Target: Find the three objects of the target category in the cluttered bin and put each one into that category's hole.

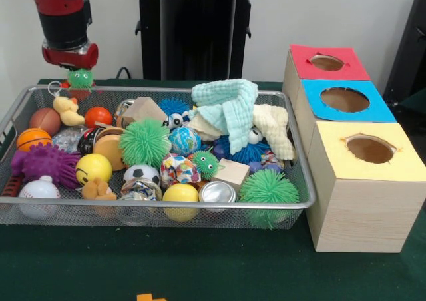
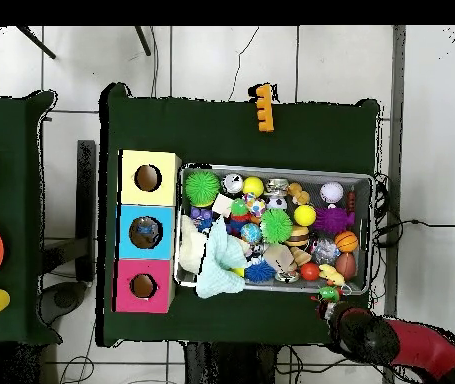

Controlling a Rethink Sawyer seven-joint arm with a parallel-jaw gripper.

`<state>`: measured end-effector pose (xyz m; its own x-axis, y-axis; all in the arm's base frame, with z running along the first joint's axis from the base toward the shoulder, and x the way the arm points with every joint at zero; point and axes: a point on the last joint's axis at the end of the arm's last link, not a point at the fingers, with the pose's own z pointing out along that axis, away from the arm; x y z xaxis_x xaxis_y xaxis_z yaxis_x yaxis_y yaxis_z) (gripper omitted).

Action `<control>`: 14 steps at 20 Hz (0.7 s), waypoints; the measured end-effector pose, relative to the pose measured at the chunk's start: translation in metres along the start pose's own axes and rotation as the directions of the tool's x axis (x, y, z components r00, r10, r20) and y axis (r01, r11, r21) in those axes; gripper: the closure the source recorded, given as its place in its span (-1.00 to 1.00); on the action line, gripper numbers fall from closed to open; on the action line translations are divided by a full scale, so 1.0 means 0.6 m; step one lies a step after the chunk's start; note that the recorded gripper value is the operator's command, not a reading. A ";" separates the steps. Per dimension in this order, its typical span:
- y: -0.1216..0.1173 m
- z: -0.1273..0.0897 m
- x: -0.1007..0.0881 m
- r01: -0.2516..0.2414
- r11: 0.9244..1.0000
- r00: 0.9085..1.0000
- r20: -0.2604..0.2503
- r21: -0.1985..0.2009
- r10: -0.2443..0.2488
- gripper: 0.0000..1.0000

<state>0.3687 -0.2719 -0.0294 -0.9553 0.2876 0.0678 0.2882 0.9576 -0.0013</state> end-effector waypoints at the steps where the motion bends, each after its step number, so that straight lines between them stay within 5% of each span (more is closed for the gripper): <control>1: 0.005 0.002 0.001 0.009 1.000 1.000 -0.004 0.001 -0.009 1.00; 6: 0.032 0.009 0.001 0.048 0.999 0.999 -0.014 0.001 -0.048 1.00; 14: 0.023 0.008 0.009 0.041 0.999 0.999 -0.022 0.014 -0.041 1.00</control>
<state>0.3675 -0.2571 -0.0337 -0.9647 0.2475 0.0896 0.2475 0.9688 -0.0122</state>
